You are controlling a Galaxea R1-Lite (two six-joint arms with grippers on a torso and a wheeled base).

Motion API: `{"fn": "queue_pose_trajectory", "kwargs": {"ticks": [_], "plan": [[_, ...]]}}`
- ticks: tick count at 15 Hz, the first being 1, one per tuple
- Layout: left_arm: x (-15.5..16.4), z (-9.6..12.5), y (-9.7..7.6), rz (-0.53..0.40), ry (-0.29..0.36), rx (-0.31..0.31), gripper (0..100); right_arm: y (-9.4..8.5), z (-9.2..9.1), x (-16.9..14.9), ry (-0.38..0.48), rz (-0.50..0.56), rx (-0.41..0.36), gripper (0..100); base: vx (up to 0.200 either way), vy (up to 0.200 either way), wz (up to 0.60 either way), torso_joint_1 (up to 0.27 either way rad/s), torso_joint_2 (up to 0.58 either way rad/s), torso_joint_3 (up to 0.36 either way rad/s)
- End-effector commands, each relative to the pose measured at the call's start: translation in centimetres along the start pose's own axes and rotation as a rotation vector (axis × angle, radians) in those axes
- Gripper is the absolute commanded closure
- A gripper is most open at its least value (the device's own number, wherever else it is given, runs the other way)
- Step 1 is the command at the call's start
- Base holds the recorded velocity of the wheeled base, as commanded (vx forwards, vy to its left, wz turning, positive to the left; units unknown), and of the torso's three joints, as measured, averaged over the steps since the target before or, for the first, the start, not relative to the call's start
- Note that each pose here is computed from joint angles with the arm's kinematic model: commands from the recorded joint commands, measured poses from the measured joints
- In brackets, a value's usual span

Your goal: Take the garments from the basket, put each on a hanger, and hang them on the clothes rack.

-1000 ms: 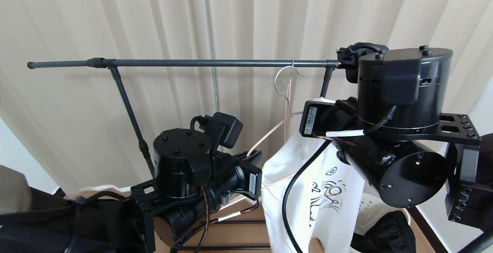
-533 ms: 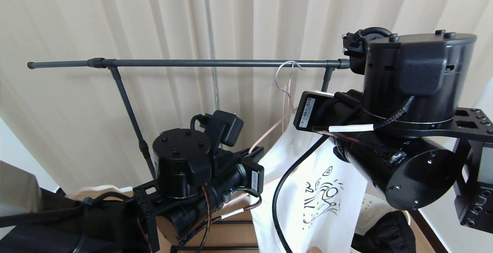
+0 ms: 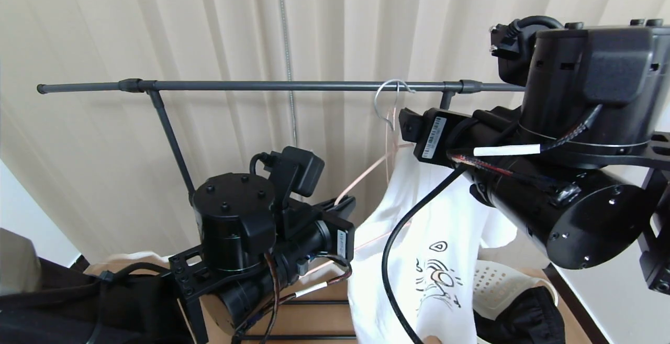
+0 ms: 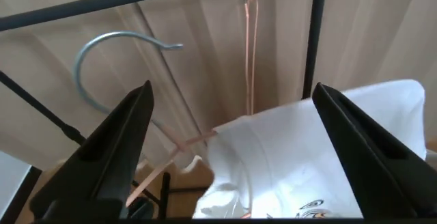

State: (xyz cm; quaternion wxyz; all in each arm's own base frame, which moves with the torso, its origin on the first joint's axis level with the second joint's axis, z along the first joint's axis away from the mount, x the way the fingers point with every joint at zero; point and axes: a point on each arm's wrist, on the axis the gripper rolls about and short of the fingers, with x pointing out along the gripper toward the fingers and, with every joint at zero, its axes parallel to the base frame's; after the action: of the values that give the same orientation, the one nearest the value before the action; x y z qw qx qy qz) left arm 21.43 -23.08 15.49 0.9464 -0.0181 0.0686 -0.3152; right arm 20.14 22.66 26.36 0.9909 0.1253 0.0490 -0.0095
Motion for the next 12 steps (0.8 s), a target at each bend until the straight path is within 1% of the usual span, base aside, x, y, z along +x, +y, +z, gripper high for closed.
{"fn": "queue_pose_trajectory", "kwargs": {"ticks": [1,4,5,6,7,9,12], "plan": [[-0.8,0.5,0.1,-0.002,-0.018,-0.006,100,-1.2,1.3,0.2,-0.027,-0.030,0.015,0,0.000,0.000,0.00,0.000,0.00,0.000],[-0.8,0.6,0.3,0.004,-0.023,-0.006,100,-1.3,0.9,0.2,-0.019,-0.032,0.001,0,0.000,0.000,0.00,0.000,0.00,0.000],[-0.8,0.6,0.4,0.006,-0.021,-0.005,100,-1.6,1.1,0.1,-0.017,-0.032,-0.012,0,0.000,0.000,0.00,0.000,0.00,0.000],[-0.9,0.5,0.5,0.009,-0.017,-0.003,100,-2.2,1.1,-0.2,-0.013,-0.037,-0.039,0,0.000,0.000,0.00,0.000,0.00,0.000],[-1.1,0.5,1.0,0.023,-0.017,-0.002,100,-2.8,0.8,-0.5,0.002,-0.011,-0.076,0,0.000,0.000,0.00,0.000,0.00,0.000],[-1.3,0.3,1.7,0.042,-0.006,0.001,100,-4.4,1.3,-1.7,0.037,0.105,-0.112,0,0.000,0.000,0.00,0.000,0.00,0.000],[-1.5,0.0,2.8,0.059,0.007,0.009,100,-6.9,1.8,-2.8,0.057,0.209,-0.196,0,0.000,0.000,0.00,0.000,0.00,0.000]]}}
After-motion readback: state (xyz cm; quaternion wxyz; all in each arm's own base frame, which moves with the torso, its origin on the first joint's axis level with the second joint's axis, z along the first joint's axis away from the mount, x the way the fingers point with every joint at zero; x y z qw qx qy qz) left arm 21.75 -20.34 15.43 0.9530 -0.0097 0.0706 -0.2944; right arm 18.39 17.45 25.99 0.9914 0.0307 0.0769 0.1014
